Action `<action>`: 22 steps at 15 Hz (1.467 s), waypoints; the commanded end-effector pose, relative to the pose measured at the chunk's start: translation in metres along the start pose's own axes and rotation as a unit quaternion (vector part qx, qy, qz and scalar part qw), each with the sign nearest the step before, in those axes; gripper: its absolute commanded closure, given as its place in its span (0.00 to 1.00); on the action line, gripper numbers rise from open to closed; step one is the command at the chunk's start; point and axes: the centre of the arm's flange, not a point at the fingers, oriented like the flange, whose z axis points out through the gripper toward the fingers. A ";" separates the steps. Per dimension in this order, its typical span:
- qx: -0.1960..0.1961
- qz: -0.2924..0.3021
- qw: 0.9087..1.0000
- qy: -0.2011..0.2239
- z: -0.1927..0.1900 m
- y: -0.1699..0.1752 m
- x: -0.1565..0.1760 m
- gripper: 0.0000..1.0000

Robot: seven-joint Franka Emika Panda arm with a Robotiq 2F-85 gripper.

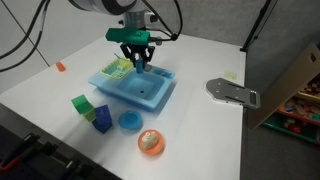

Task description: Pick up the blue cup from the sink and put it on the table

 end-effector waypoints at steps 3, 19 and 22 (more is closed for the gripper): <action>-0.022 0.040 0.999 -0.023 -0.037 0.046 -0.033 0.83; -0.029 0.184 0.982 -0.021 0.028 0.194 -0.124 0.83; -0.023 0.196 0.980 -0.018 0.053 0.201 -0.123 0.83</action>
